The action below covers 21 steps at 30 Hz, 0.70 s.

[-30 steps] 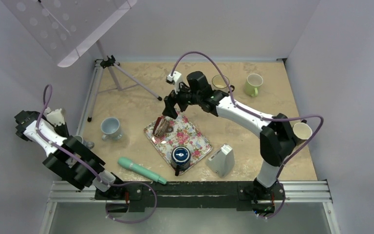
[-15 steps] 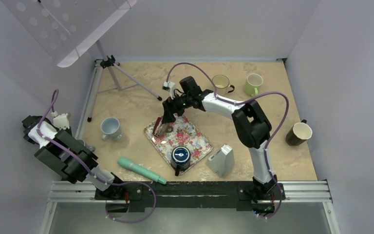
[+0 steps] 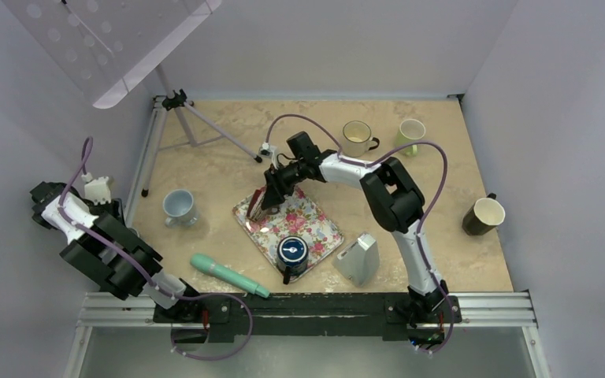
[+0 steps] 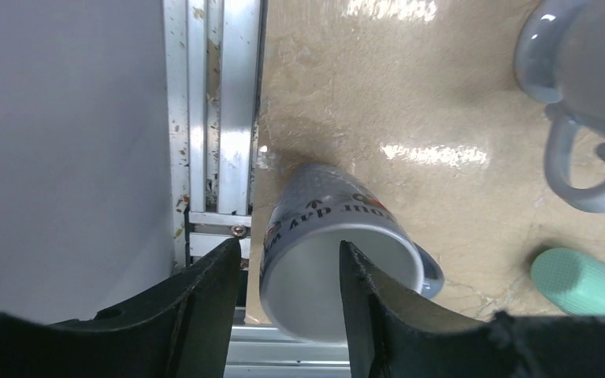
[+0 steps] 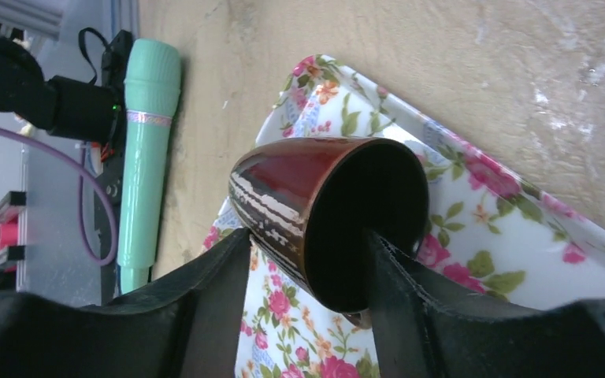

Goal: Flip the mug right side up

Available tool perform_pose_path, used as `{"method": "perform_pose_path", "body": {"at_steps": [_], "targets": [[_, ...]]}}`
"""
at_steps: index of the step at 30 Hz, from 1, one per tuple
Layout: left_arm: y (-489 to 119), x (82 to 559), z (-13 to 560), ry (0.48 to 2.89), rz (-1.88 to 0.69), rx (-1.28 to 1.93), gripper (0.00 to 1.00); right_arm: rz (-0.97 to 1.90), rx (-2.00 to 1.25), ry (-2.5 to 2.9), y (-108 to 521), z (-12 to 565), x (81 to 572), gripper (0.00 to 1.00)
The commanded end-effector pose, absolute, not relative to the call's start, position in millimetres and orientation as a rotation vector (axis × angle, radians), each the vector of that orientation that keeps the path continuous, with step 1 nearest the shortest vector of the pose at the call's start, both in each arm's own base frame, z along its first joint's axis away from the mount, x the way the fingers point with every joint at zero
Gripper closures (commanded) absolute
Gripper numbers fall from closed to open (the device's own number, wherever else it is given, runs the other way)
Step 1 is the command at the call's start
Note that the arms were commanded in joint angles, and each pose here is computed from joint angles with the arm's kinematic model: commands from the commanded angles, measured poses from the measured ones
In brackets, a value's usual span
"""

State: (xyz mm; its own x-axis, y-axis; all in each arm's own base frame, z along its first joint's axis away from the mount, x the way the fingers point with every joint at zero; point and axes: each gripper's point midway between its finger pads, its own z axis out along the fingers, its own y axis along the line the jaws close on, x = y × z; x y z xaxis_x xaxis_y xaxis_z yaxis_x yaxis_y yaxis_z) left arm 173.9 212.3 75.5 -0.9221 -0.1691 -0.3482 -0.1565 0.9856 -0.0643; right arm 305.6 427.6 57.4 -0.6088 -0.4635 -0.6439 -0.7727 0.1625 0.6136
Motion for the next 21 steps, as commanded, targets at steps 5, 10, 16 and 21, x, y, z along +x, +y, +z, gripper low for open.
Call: {"method": "perform_pose_path", "body": {"at_steps": [5, 10, 16, 21], "targets": [[201, 195, 134, 2.646, -0.053, -0.158, 0.46, 1.567, -1.272, 1.948, 440, 100, 297, 0.96], [188, 201, 148, 2.623, -0.074, -0.127, 0.46, 1.357, -1.307, 1.928, 430, 130, 311, 1.00], [177, 203, 152, 2.637, -0.114, -0.092, 0.46, 0.651, -1.120, 1.957, 376, 205, 379, 1.00], [169, 207, 152, 2.650, -0.131, -0.045, 0.46, 0.161, -1.073, 2.122, 319, 195, 423, 1.00]]}}
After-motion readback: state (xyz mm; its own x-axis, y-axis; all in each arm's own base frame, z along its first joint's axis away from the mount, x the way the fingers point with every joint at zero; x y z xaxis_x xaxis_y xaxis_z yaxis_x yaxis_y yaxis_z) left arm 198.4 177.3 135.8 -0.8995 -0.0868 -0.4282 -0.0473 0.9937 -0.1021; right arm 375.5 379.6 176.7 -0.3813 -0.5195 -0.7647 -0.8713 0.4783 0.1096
